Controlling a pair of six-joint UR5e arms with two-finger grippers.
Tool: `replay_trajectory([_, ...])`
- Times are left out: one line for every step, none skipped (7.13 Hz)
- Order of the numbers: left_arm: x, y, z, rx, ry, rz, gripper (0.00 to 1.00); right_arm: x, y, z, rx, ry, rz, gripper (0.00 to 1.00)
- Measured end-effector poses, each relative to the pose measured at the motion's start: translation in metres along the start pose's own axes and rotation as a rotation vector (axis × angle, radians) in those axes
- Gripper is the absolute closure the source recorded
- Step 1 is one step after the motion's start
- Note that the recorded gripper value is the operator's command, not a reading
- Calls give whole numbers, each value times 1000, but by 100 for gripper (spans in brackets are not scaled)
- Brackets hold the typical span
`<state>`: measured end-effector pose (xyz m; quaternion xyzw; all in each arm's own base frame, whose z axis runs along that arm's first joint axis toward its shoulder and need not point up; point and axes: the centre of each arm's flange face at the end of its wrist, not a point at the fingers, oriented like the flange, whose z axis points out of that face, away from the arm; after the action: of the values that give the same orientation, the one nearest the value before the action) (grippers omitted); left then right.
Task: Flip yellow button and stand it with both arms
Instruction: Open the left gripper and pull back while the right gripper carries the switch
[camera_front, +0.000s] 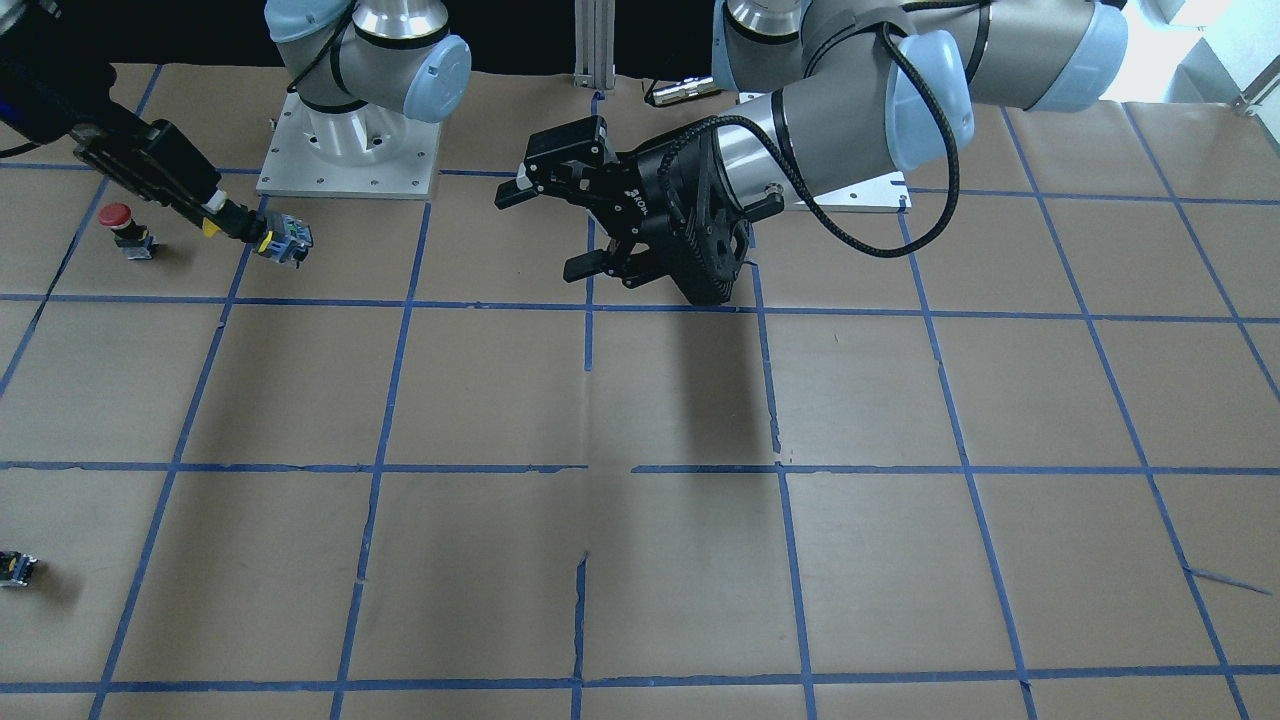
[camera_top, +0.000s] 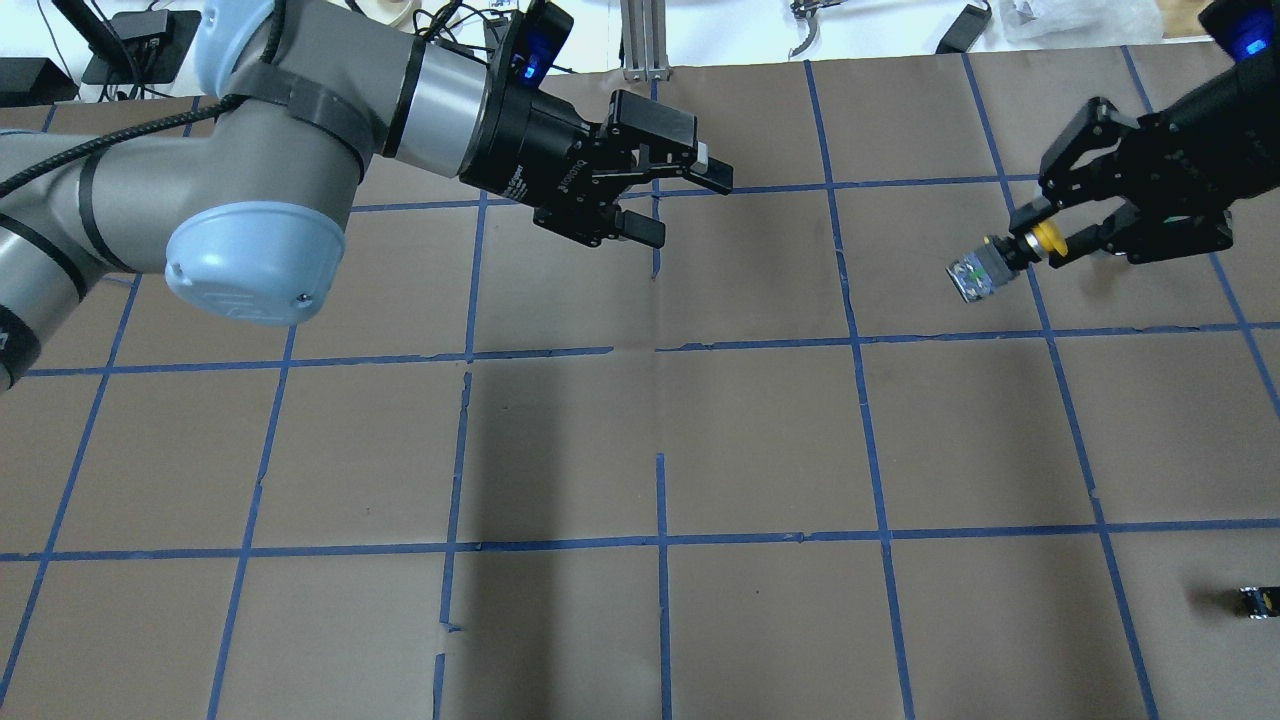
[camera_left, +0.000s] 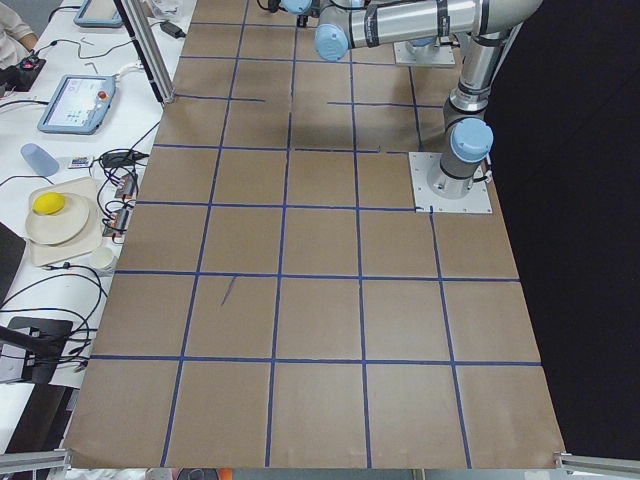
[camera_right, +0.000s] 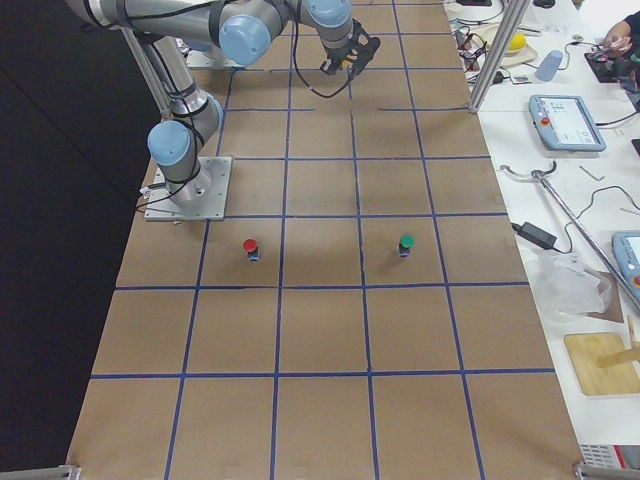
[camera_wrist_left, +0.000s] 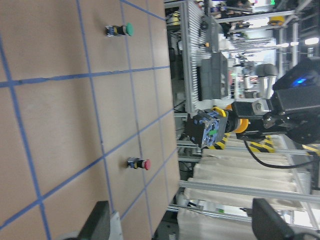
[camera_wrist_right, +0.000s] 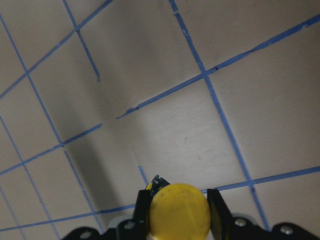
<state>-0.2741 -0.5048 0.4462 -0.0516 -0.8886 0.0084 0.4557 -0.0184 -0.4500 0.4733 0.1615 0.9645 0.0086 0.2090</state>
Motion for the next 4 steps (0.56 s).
replay_trajectory([8,1,-6,8,-87,-16,0,29,-3,7,-15,88,-147,92])
replay_trajectory([10,7,-13,4,-198,-42,0,64,-10,12,-5,152,-275,92])
replay_trajectory([5,17,-23,-12,-327,-73,0,100,-18,18,24,207,-414,92])
replay_trajectory([-5,28,-36,-20,-486,-90,0,132,-26,24,60,256,-539,92])
